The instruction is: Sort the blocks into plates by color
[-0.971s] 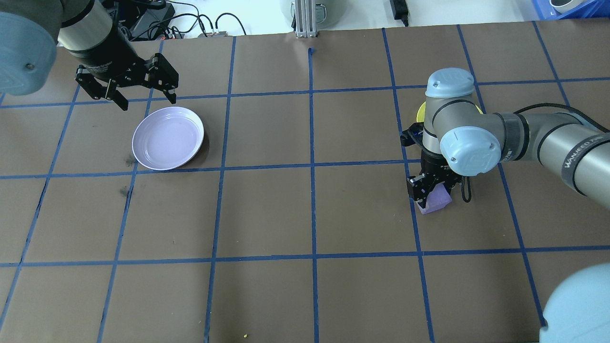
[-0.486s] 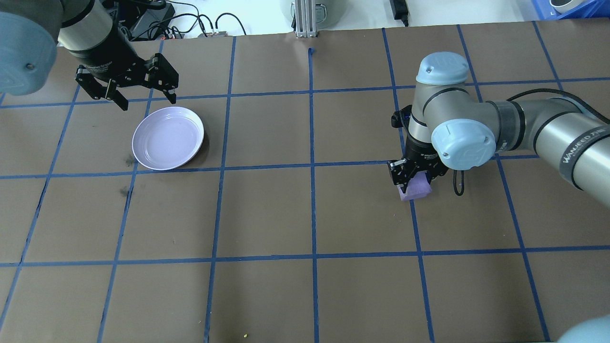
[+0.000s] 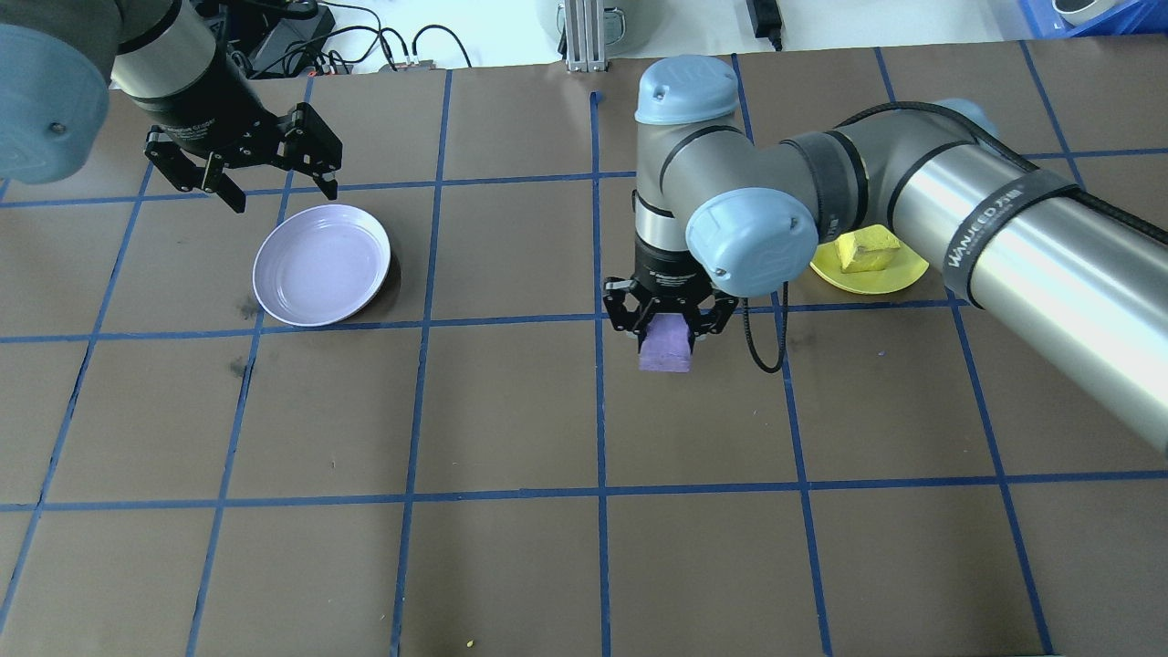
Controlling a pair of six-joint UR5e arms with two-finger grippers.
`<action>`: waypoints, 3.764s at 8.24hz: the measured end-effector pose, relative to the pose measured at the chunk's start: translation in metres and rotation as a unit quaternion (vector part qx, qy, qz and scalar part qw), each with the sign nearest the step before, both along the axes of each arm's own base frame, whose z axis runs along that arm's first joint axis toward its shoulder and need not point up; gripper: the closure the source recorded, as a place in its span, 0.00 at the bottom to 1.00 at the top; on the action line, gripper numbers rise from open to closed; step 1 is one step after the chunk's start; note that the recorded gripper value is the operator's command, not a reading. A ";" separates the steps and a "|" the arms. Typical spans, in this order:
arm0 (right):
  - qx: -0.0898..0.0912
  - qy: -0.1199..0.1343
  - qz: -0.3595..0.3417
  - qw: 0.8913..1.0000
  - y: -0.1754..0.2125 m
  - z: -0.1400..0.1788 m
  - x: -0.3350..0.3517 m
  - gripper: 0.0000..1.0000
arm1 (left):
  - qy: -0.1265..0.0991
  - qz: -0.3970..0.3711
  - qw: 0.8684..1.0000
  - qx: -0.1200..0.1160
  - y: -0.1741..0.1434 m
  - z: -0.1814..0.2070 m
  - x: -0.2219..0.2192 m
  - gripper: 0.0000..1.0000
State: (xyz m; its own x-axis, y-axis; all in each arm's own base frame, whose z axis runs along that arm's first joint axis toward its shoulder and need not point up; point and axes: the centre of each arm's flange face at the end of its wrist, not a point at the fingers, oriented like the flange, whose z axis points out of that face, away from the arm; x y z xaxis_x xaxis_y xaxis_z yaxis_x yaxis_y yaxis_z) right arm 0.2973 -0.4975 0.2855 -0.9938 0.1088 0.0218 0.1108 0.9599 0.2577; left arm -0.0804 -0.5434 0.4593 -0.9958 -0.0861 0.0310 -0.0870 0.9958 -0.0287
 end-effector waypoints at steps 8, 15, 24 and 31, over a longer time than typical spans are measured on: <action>0.021 -0.028 -0.060 0.998 0.013 -0.068 0.131 0.00 | 0.000 0.001 1.000 0.002 0.005 -0.011 0.000 0.00; -0.024 -0.022 0.045 0.998 -0.047 0.022 0.058 0.00 | 0.006 -0.010 1.000 -0.002 0.008 -0.039 -0.013 0.00; -0.157 -0.003 0.133 0.978 0.047 0.252 -0.142 0.00 | 0.006 -0.174 0.982 0.070 0.079 -0.135 -0.190 0.00; -0.157 -0.003 0.132 0.979 0.045 0.245 -0.154 0.00 | -0.002 -0.208 0.975 0.078 0.057 -0.220 -0.226 0.00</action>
State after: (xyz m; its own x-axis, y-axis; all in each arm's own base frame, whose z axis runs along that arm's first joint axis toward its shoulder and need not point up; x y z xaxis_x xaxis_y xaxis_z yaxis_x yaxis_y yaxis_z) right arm 0.1435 -0.4525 0.5309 -0.9882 -0.1516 0.0226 -0.1526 0.9868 -0.0538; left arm -0.3059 -0.4867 0.2391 -0.9459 0.3211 0.0461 0.3244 0.9374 0.1268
